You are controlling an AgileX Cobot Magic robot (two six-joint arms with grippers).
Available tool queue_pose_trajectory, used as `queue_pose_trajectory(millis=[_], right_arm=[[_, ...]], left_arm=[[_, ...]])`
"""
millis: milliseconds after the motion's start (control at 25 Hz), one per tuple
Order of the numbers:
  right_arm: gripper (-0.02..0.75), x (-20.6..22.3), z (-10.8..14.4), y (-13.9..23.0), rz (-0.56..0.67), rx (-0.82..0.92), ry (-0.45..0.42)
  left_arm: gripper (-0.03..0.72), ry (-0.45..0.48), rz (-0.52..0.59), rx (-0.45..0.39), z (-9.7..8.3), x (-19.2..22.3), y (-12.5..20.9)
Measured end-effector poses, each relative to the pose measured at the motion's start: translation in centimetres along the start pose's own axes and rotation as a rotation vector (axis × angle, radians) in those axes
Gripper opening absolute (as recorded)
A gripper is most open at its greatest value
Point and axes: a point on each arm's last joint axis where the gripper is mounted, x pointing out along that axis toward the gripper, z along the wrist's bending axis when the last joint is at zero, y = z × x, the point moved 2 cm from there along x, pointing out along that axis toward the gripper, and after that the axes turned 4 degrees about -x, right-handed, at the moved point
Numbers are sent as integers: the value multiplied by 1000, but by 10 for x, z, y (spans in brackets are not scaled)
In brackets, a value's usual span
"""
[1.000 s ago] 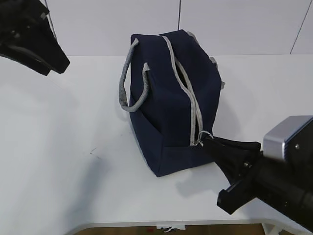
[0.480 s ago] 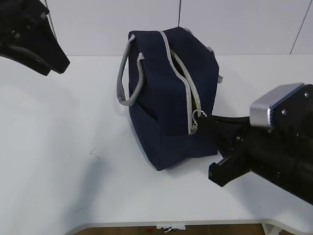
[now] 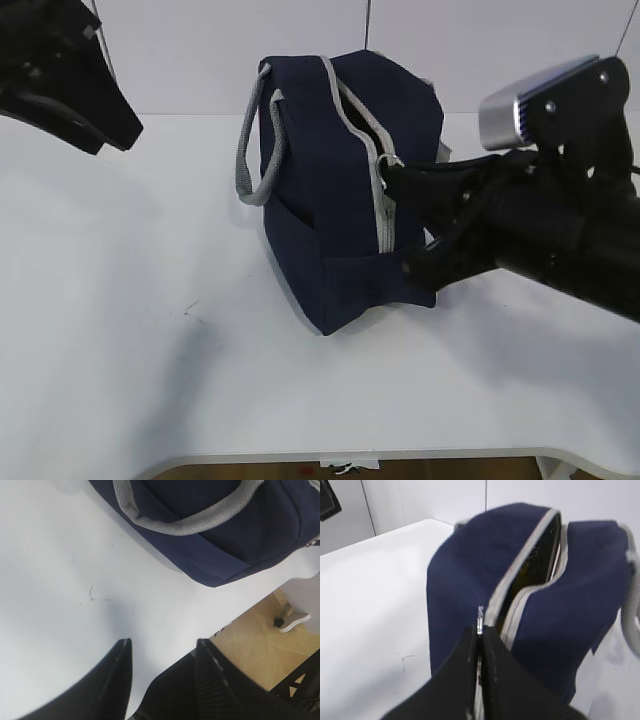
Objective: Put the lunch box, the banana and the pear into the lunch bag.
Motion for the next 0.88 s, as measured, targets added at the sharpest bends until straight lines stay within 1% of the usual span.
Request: queue_pose_trajectory(millis=[360, 600, 880], right_arm=[[1, 7, -6, -47, -21, -18, 10], [1, 24, -10, -71, -31, -21, 16], [1, 49, -15, -90, -48, 88, 37]], left_arm=[[317, 0, 0, 0, 0, 0, 0], [318, 2, 0, -1, 0, 0, 0], [317, 32, -5, -11, -4, 0, -1]])
